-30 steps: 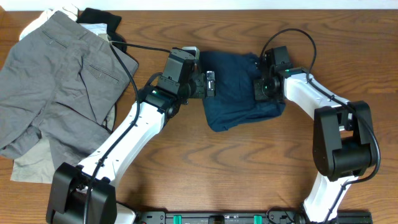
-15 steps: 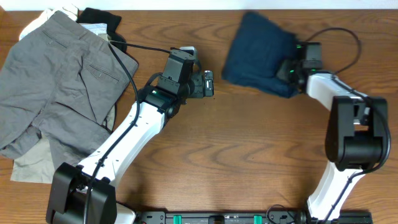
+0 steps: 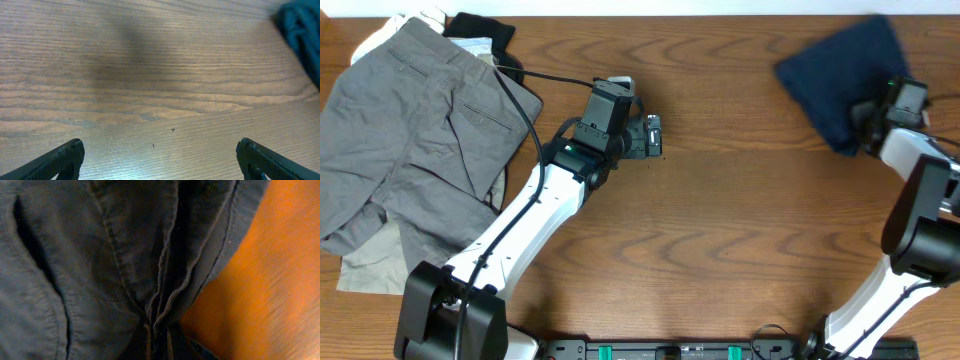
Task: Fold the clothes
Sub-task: 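Carry the folded navy shorts to the table's top-right corner with right gripper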
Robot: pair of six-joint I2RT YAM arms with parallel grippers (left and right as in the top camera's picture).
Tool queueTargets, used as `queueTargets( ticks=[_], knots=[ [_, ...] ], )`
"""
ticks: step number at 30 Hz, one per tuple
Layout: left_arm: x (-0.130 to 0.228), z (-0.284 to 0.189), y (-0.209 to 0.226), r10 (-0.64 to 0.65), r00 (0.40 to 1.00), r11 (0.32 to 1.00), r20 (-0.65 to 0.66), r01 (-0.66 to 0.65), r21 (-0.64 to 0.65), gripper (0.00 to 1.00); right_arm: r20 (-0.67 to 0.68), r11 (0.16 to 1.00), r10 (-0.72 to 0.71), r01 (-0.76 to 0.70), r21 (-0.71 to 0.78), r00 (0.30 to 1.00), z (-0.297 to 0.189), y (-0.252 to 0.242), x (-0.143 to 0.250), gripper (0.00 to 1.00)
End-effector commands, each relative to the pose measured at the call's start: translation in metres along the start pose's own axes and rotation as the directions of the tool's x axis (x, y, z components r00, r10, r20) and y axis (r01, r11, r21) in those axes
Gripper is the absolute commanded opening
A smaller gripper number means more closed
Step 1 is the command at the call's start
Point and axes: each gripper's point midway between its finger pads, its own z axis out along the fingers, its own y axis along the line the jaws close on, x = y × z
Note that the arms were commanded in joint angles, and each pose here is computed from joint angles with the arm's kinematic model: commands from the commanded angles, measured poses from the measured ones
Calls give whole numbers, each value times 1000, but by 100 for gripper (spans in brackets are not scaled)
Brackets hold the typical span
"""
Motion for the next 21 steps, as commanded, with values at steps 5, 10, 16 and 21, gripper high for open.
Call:
queueTargets(
  ticks=[5,10,16,21],
  knots=[
    [1,1,5,17,1000,1000,-2,-17,-19,98,189,987,162,-157,-42,968,0,-1,-50,2],
    [1,1,5,17,1000,1000,-2,-17,-18,98,231,983,174,-155,-98,957,-2,11,-60,2],
    [0,1,5,17,1000,1000,0,-17,-18,98,260,982,154,-120,-143,953,-1,21,-67,8],
    [0,1,5,17,1000,1000,0,-17,-18,98,210,986,114,-84,-145,971,15,18,-53,8]
  ],
)
